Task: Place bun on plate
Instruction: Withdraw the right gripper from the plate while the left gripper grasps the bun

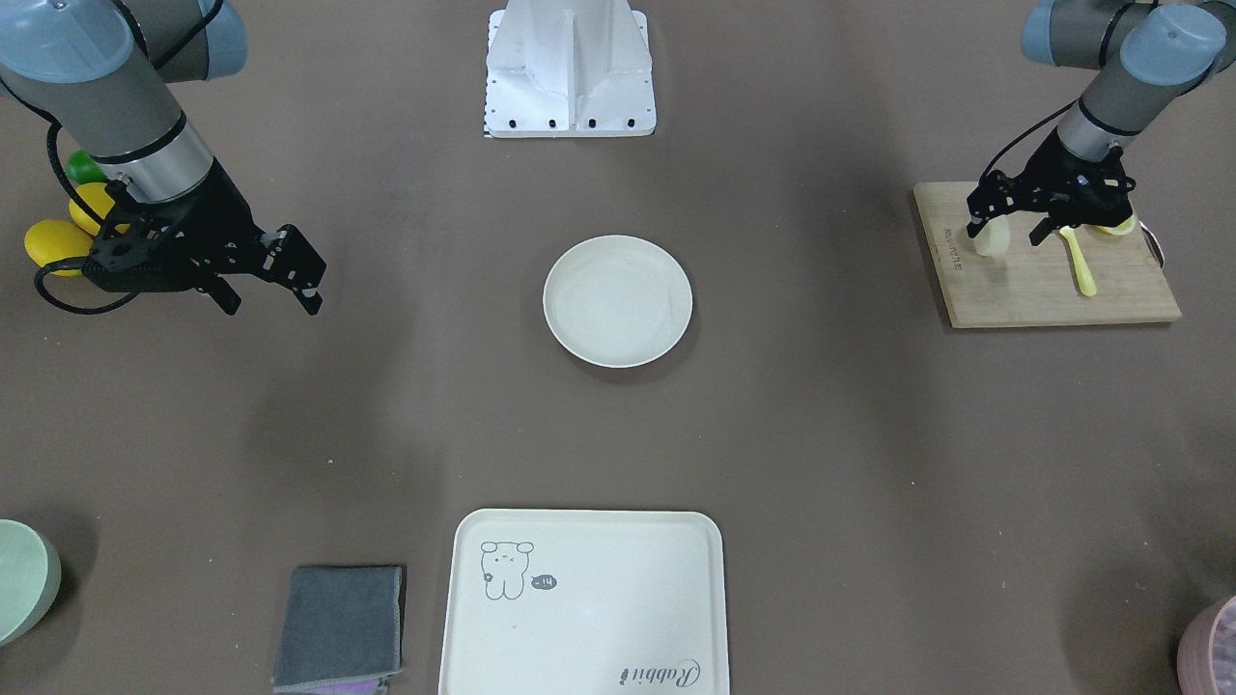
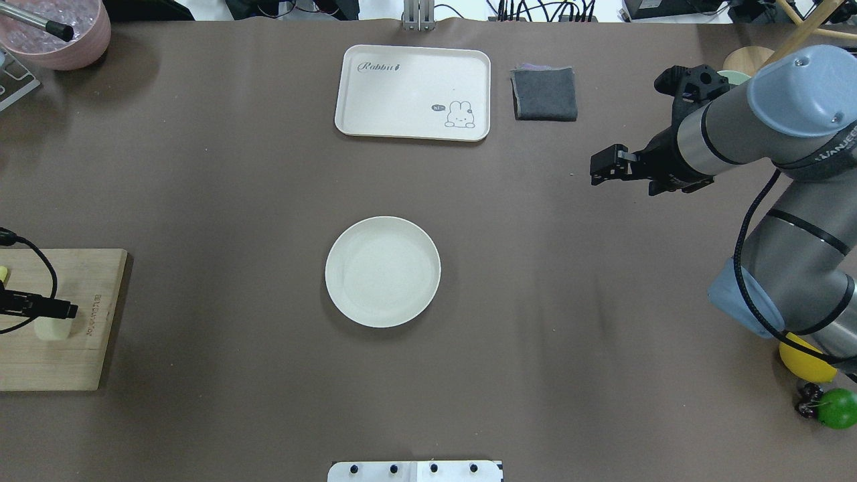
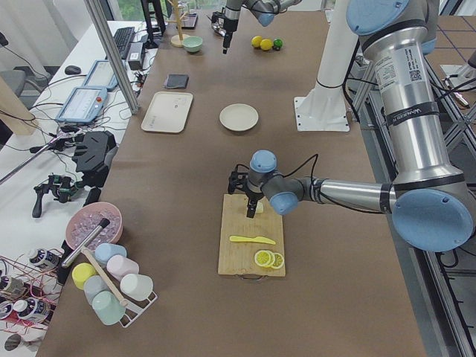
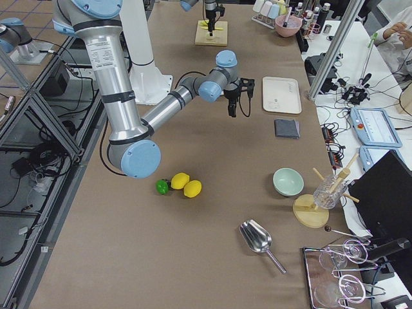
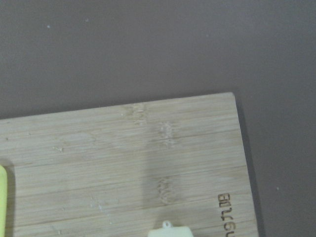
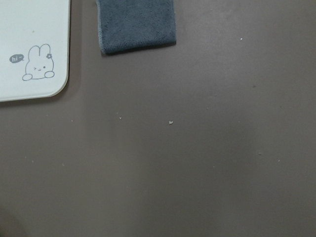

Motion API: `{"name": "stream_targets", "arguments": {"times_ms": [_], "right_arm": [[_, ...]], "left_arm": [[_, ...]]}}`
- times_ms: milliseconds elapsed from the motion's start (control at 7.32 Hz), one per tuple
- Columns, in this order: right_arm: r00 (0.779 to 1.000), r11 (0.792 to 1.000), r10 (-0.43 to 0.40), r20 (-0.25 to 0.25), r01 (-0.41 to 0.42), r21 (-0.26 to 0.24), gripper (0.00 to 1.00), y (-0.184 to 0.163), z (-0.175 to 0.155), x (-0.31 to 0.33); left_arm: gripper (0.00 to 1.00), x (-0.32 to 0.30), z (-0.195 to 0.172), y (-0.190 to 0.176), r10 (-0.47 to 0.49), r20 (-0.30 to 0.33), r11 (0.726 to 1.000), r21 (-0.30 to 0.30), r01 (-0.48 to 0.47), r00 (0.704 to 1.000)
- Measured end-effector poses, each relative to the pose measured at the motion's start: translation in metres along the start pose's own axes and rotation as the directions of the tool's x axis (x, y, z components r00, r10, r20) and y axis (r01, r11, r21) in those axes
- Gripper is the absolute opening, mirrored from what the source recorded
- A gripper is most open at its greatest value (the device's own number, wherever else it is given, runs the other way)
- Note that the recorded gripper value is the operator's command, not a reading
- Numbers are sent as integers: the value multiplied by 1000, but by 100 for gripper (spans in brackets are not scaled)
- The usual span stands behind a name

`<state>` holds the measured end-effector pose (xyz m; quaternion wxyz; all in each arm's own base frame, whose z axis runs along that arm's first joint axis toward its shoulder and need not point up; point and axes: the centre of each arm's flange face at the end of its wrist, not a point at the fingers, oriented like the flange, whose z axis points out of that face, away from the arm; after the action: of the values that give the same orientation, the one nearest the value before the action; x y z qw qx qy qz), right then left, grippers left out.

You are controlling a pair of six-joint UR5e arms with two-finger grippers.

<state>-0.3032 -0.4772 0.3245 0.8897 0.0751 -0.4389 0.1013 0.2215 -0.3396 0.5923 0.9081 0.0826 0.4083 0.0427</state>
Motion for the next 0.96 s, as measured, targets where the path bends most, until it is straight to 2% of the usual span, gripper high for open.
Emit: {"name": "stream_targets", "arguments": {"times_ms": [273, 410, 683, 957], "right_arm": [[1000, 1000, 2, -5, -2, 0, 100, -2, -1, 7], [1000, 1000, 3, -6, -3, 1, 100, -3, -1, 9], [1000, 1000, -1, -10, 1, 3, 100, -5, -2, 11], [999, 1000, -27, -18, 27, -4, 100, -11, -6, 28]], "left_arm": [[37, 2, 5, 4, 12, 5, 1000, -5, -12, 1000], [27, 4, 8, 6, 18, 6, 1000, -10, -18, 1000], [25, 9, 8, 5, 25, -1, 1000, -10, -25, 1000], [25, 31, 1, -7, 41, -40, 999, 6, -41, 998]]}}
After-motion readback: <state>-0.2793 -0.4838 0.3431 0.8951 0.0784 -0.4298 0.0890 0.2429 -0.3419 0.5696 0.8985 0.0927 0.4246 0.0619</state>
